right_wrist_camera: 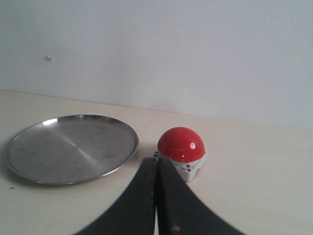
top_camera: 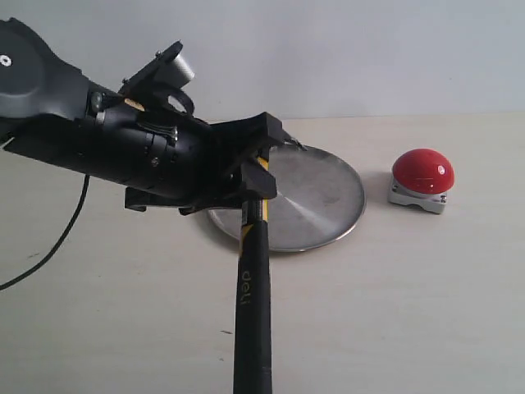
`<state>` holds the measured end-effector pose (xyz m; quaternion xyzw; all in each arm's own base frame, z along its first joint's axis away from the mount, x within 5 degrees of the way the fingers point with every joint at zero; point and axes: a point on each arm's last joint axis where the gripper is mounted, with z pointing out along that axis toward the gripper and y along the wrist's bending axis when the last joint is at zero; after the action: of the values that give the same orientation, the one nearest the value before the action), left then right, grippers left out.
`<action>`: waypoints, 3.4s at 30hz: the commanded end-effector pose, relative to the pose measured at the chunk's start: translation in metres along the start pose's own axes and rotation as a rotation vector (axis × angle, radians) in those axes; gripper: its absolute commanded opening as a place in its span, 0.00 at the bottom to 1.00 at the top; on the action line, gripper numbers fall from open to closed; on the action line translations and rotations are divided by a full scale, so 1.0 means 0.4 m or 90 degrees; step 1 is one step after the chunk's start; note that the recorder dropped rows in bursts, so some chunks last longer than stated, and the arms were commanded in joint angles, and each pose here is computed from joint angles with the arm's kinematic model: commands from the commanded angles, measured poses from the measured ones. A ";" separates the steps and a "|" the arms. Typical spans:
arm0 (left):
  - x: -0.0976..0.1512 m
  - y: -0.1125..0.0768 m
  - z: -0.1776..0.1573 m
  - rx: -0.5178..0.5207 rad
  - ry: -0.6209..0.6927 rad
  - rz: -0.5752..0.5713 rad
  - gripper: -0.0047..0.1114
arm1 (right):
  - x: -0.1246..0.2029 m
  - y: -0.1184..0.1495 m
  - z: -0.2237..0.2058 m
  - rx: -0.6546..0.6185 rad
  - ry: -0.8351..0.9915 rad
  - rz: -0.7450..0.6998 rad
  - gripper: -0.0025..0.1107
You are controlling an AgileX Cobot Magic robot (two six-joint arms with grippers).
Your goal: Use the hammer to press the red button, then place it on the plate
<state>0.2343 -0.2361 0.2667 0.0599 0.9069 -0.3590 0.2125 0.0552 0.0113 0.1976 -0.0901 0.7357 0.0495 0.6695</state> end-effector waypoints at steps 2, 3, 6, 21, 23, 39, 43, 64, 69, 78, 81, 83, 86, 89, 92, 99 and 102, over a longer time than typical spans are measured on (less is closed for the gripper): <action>-0.025 -0.010 -0.019 0.077 -0.017 0.006 0.04 | 0.000 -0.001 0.000 0.005 -0.008 -0.005 0.02; -0.027 -0.012 -0.021 0.091 -0.016 0.011 0.04 | 0.000 -0.001 0.000 0.005 -0.008 -0.005 0.02; -0.037 -0.013 -0.028 0.135 -0.016 0.027 0.04 | 0.000 -0.001 0.000 0.005 -0.008 -0.005 0.02; -0.060 -0.012 0.009 0.376 0.000 0.058 0.04 | 0.000 -0.001 0.000 0.005 -0.008 -0.003 0.02; -0.057 -0.009 0.018 0.387 0.005 0.067 0.04 | 0.000 -0.001 0.000 0.005 -0.008 -0.003 0.02; -0.073 0.022 0.026 0.383 -0.008 0.090 0.04 | -0.035 -0.003 -0.004 -0.031 -0.107 0.483 0.02; -0.075 0.024 0.028 0.375 -0.012 0.089 0.04 | -0.039 -0.005 -0.004 -0.029 -0.118 0.465 0.02; -0.079 0.026 0.029 0.364 -0.018 0.082 0.04 | -0.216 0.034 0.142 -0.098 0.303 0.232 0.02; -0.081 0.029 0.031 0.353 -0.024 0.080 0.04 | -0.152 0.074 0.253 -0.174 0.437 0.324 0.03; -0.102 0.052 0.043 0.270 -0.071 0.068 0.04 | -0.090 0.142 0.355 -0.397 0.451 0.369 0.49; -0.113 0.045 0.039 0.272 -0.081 0.073 0.04 | -0.081 0.148 0.368 -0.427 0.454 0.354 0.51; -0.127 0.033 0.033 0.278 -0.092 0.081 0.04 | -0.080 0.170 0.369 -0.478 0.447 0.321 0.54; -0.136 0.029 0.030 0.274 -0.102 0.084 0.04 | -0.079 0.191 0.369 -0.488 0.436 0.282 0.61; -0.141 0.031 0.030 0.264 -0.110 0.083 0.04 | -0.076 0.207 0.369 -0.485 0.430 0.251 0.64; -0.146 0.038 0.033 0.242 -0.123 0.079 0.04 | -0.091 0.235 0.369 -0.505 0.388 0.244 0.64; -0.148 0.041 0.034 0.231 -0.128 0.076 0.04 | -0.078 0.273 0.383 -0.503 0.387 0.182 0.66; -0.148 0.042 0.034 0.231 -0.128 0.072 0.04 | -0.083 0.280 0.395 -0.510 0.391 0.195 0.66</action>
<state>0.2961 -0.2300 0.2601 0.1271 0.8106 -0.4865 0.3001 0.1854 0.1491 0.2051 -0.2406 0.8325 0.3833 0.3196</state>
